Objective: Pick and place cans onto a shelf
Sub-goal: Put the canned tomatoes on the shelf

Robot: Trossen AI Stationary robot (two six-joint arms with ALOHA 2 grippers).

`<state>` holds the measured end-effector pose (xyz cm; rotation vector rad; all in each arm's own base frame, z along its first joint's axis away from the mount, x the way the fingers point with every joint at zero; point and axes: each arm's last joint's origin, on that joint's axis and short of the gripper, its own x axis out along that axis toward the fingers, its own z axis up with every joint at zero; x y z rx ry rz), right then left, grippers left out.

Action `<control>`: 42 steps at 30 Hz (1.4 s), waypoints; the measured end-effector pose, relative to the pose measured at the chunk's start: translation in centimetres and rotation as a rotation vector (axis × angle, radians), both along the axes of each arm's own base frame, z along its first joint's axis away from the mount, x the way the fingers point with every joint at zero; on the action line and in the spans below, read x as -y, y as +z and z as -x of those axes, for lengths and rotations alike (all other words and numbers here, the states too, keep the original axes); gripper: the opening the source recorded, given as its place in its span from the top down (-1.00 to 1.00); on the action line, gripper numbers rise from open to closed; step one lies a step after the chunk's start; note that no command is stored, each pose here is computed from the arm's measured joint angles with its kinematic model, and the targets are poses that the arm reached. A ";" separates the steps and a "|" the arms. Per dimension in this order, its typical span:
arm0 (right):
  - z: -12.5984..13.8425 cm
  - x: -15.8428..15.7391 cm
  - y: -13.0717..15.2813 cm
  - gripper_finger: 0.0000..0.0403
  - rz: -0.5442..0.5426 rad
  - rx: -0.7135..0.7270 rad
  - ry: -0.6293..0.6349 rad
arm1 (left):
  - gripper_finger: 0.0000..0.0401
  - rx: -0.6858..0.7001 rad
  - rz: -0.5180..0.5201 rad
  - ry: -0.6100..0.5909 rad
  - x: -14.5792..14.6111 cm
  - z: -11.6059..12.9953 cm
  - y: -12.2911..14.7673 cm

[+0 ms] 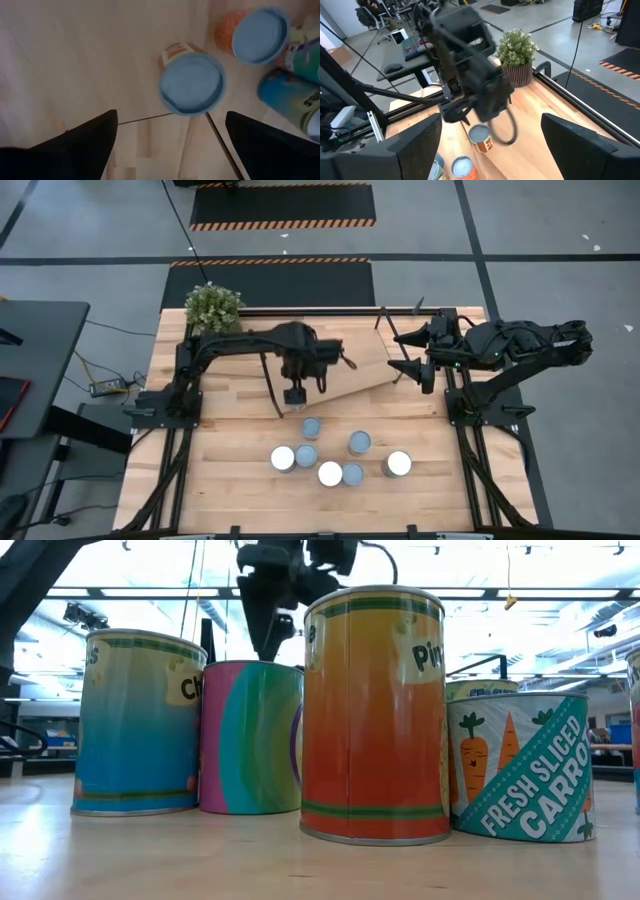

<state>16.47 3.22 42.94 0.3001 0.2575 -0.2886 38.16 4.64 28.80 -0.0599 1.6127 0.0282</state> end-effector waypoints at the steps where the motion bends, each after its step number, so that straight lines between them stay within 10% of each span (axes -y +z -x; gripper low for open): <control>1: 0.0 0.0 0.1 -0.73 0.004 0.004 0.002 | -0.87 -0.002 -0.014 -0.020 0.5 -0.2 -0.2; 42: -0.2 -0.2 0.7 -0.73 -0.009 0.075 0.010 | -0.87 -0.169 -0.168 0.024 -2.7 -1.6 -4.9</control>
